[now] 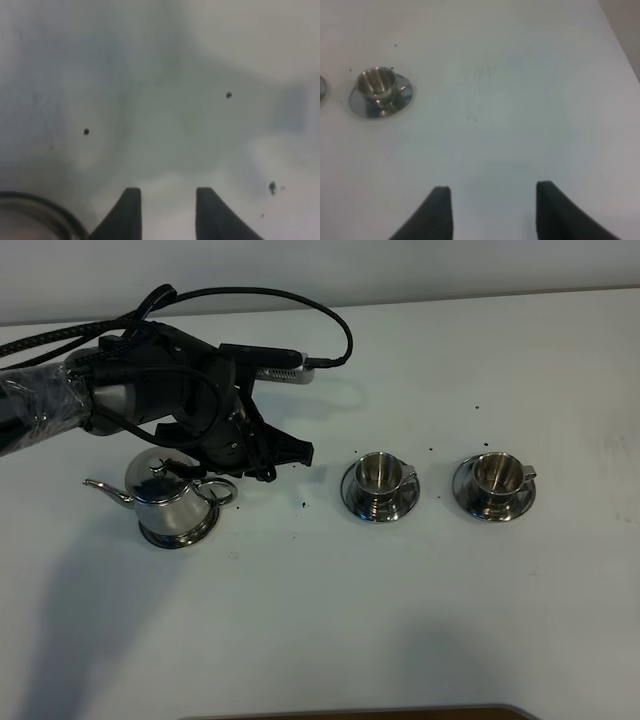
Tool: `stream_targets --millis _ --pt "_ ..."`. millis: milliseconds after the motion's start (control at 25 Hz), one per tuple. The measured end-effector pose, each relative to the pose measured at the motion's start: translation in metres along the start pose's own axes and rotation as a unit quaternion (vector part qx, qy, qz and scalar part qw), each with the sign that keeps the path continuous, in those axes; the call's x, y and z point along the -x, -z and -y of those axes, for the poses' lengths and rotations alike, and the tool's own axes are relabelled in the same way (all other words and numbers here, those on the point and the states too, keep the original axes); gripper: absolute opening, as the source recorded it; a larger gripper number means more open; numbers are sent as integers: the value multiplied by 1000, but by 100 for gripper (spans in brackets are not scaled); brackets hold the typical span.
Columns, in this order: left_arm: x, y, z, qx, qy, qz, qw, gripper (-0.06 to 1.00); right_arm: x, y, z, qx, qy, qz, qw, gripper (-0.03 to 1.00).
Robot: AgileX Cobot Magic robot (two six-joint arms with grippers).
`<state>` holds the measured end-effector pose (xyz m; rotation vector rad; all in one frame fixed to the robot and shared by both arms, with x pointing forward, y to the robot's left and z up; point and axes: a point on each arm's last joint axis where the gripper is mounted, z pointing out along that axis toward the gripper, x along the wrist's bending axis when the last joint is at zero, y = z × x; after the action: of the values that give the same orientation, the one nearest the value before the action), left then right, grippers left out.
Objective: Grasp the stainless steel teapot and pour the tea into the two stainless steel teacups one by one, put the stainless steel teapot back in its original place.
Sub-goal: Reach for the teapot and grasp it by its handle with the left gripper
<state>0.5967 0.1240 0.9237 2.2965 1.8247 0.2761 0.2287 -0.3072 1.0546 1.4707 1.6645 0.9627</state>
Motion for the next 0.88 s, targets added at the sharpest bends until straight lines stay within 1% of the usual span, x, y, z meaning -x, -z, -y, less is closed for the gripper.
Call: stream_targets --millis 200,400,520,680,880 --pt "-1 0 4 -24 -18 -6 1000 33 0 0 0 0 0 0 1000 39" --pt "-1 2 8 -43 -38 -3 998 33 0 0 0 0 0 0 1000 39" --pt "-2 9 8 -46 -57 -2 997 33 0 0 0 0 0 0 1000 39" --pt "1 17 12 -62 -87 0 994 33 0 0 0 0 0 0 1000 39" --pt "3 19 17 -83 -99 -2 992 33 0 0 0 0 0 0 1000 39"
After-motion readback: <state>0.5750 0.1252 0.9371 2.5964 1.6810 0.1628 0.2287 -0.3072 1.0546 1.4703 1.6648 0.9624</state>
